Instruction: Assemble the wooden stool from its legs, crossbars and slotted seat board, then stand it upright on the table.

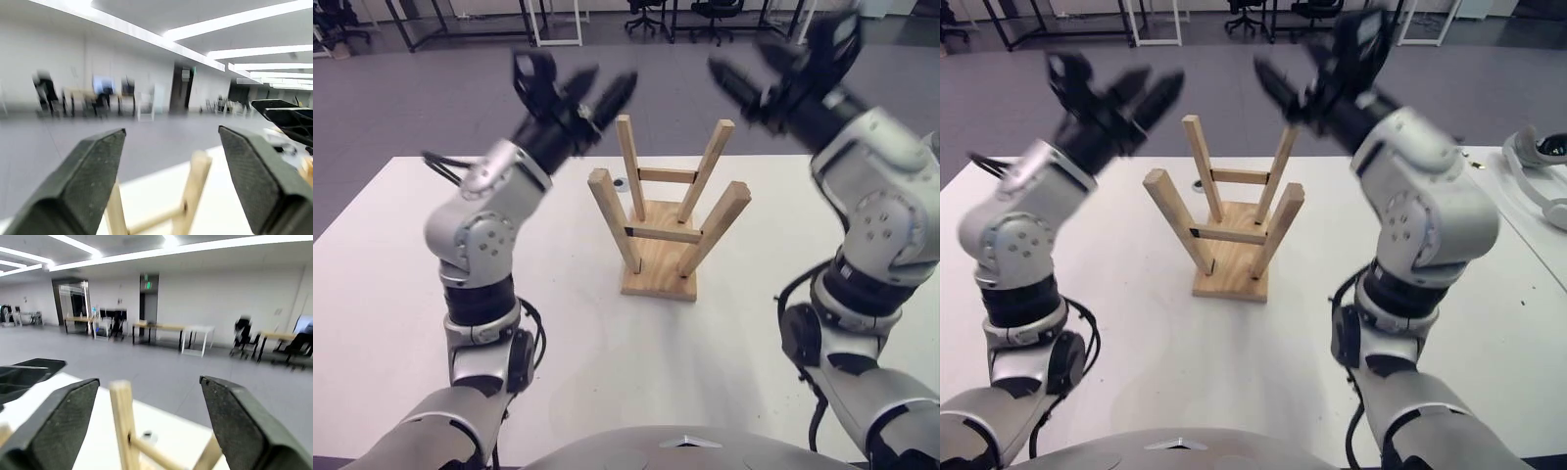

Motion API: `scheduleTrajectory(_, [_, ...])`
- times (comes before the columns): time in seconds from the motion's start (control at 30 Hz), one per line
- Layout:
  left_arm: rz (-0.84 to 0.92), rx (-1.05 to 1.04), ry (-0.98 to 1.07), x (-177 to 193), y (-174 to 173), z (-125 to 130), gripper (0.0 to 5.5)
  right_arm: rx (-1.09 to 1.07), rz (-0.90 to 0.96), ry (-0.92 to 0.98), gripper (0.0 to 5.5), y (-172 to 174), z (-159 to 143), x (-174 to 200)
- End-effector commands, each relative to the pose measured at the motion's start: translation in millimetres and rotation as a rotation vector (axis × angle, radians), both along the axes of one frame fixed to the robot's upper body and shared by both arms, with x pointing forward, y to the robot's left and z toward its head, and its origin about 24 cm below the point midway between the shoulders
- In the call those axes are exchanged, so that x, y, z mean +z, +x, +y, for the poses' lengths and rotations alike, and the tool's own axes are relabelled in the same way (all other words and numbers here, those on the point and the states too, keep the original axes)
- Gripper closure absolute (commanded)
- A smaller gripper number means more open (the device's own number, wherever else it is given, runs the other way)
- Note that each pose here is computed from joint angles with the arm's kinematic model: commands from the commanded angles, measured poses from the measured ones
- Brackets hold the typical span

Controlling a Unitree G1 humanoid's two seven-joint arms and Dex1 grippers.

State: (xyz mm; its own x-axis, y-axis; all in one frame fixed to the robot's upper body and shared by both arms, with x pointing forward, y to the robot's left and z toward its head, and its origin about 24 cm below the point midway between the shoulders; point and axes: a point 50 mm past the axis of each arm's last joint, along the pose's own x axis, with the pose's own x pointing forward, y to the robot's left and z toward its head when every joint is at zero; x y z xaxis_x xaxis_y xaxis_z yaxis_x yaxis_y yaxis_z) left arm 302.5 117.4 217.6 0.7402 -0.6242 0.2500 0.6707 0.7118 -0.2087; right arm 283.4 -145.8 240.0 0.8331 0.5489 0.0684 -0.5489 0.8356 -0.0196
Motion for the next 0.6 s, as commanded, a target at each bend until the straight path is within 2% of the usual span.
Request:
scheduleTrajectory(0.03, [0.250,-0.033,0.059,-96.4,-2.5,-31.6,1.99,-0.011,0.334,-0.213,1.66,-1.0,1.5,-97.2])
scheduleTrajectory(0.17, [0.202,-0.058,0.103,-105.7,-6.1,-58.5,1.99,-0.017,0.324,-0.218,1.66,4.2,2.5,-110.6])
scheduleTrajectory(0.3, [0.117,-0.045,0.074,-78.7,1.4,-52.6,1.99,0.031,0.234,-0.178,1.66,4.8,15.0,-92.1])
scheduleTrajectory(0.4, [-0.013,-0.025,0.012,-31.0,-0.3,-38.0,1.99,0.044,0.043,-0.068,1.66,9.4,16.2,-44.6])
scheduleTrajectory(0.53, [-0.198,-0.007,-0.080,41.0,-7.6,-13.4,1.99,0.030,-0.215,0.133,1.66,6.3,-3.7,33.5])
scheduleTrajectory(0.6, [-0.244,0.000,-0.095,62.3,-9.5,-2.2,1.99,0.034,-0.282,0.174,1.66,0.6,-14.6,58.5])
